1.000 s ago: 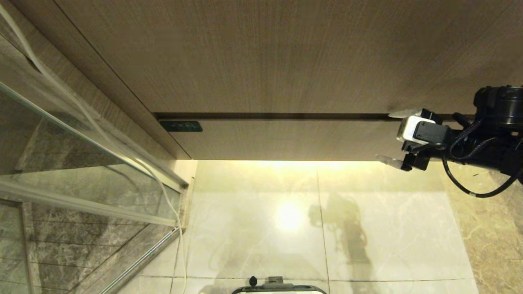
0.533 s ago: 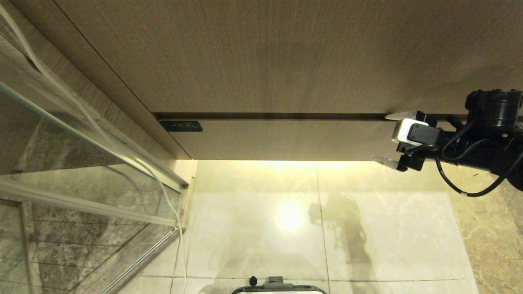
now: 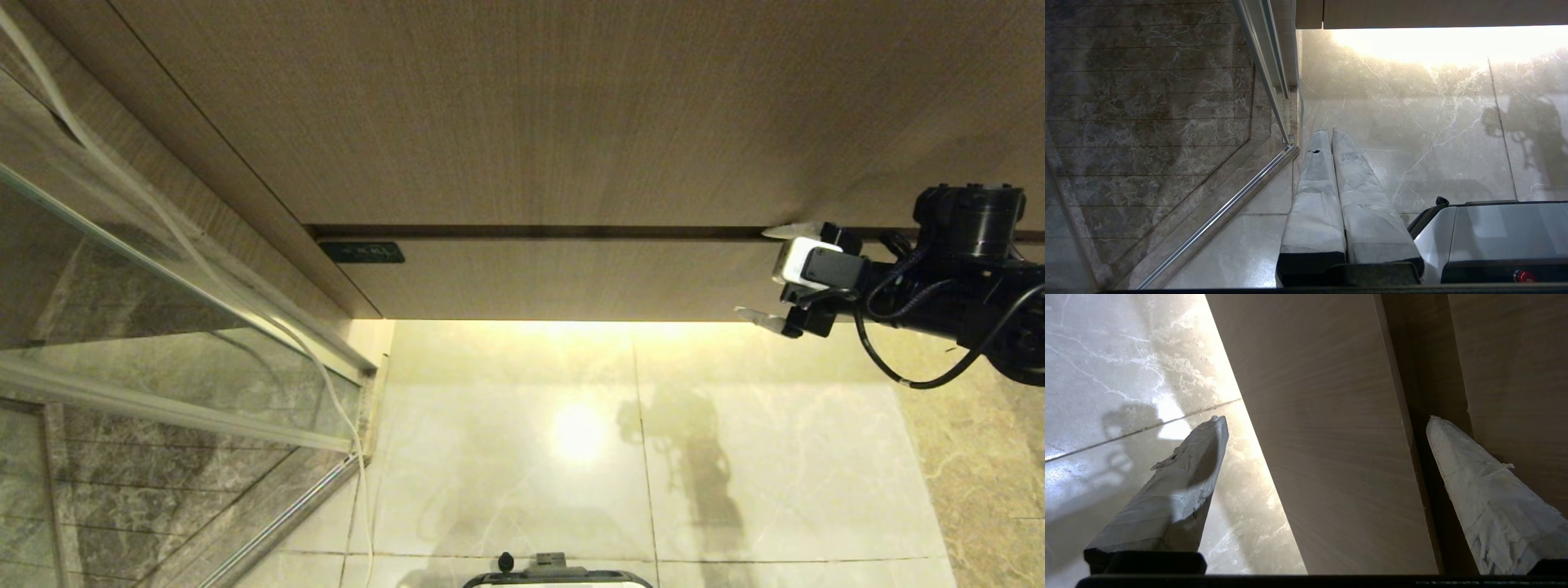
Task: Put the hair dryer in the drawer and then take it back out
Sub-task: Pull open the drawer
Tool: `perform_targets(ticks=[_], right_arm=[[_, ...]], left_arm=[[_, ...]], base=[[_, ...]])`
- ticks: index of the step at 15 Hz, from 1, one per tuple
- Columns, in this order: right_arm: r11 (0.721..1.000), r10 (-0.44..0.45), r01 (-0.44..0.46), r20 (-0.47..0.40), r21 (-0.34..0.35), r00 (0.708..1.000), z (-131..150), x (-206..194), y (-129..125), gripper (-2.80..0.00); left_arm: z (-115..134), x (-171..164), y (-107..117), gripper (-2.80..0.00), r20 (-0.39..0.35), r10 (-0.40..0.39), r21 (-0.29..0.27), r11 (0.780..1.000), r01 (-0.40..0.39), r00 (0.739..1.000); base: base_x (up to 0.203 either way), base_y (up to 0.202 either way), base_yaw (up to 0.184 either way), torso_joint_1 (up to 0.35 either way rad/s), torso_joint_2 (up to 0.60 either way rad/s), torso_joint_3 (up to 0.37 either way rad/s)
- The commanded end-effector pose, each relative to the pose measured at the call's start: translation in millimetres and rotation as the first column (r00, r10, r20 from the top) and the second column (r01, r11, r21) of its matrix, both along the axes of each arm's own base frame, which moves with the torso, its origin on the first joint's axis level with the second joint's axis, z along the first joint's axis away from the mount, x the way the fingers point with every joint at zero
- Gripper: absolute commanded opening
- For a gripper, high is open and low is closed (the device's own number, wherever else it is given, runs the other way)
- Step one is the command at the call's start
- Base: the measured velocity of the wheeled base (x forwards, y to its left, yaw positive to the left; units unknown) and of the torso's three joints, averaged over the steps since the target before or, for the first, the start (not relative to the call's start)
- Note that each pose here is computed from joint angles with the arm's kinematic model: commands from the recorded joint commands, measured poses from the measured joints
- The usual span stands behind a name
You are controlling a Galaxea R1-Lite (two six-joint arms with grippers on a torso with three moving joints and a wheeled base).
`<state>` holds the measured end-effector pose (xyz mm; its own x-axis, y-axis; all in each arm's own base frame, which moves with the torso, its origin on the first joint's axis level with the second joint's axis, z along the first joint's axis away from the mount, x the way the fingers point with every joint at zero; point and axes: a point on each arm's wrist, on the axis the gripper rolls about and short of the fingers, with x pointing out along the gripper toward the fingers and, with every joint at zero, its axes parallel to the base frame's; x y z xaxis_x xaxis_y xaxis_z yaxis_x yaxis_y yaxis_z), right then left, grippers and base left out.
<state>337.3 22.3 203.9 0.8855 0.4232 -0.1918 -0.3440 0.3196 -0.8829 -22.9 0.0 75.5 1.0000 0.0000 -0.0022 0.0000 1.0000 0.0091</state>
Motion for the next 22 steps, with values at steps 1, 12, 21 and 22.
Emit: perform_targets(ticks=[1, 12, 21, 22], right_arm=[[1.0, 0.003, -0.003, -0.011, -0.005, 1.0, -4.3, 2.4, 0.0, 0.0], [1.0, 0.003, -0.003, -0.02, 0.0, 1.0, -18.0, 14.9, 1.9, 0.0], [1.0, 0.008, -0.008, -0.136, -0.004, 0.991, -34.1, 24.2, 4.8, 0.0], [1.0, 0.007, -0.008, -0.167, -0.005, 0.986, -34.3, 21.5, 4.6, 0.0]], left_arm=[[0.0, 0.0, 0.0, -2.8, 0.001, 0.0, 0.0, 1.0, 0.0, 1.0], [-0.1, 0.0, 0.0, -2.8, 0.0, 0.0, 0.0, 1.0, 0.0, 1.0], [0.1, -0.1, 0.0, -2.8, 0.001, 0.0, 0.0, 1.0, 0.0, 1.0], [0.1, -0.1, 0.0, -2.8, 0.001, 0.0, 0.0, 1.0, 0.0, 1.0]], base=[[0.0, 0.0, 0.0, 0.0, 0.0, 0.0], [0.0, 0.0, 0.0, 0.0, 0.0, 0.0], [0.0, 0.0, 0.0, 0.0, 0.0, 0.0], [0.0, 0.0, 0.0, 0.0, 0.0, 0.0]])
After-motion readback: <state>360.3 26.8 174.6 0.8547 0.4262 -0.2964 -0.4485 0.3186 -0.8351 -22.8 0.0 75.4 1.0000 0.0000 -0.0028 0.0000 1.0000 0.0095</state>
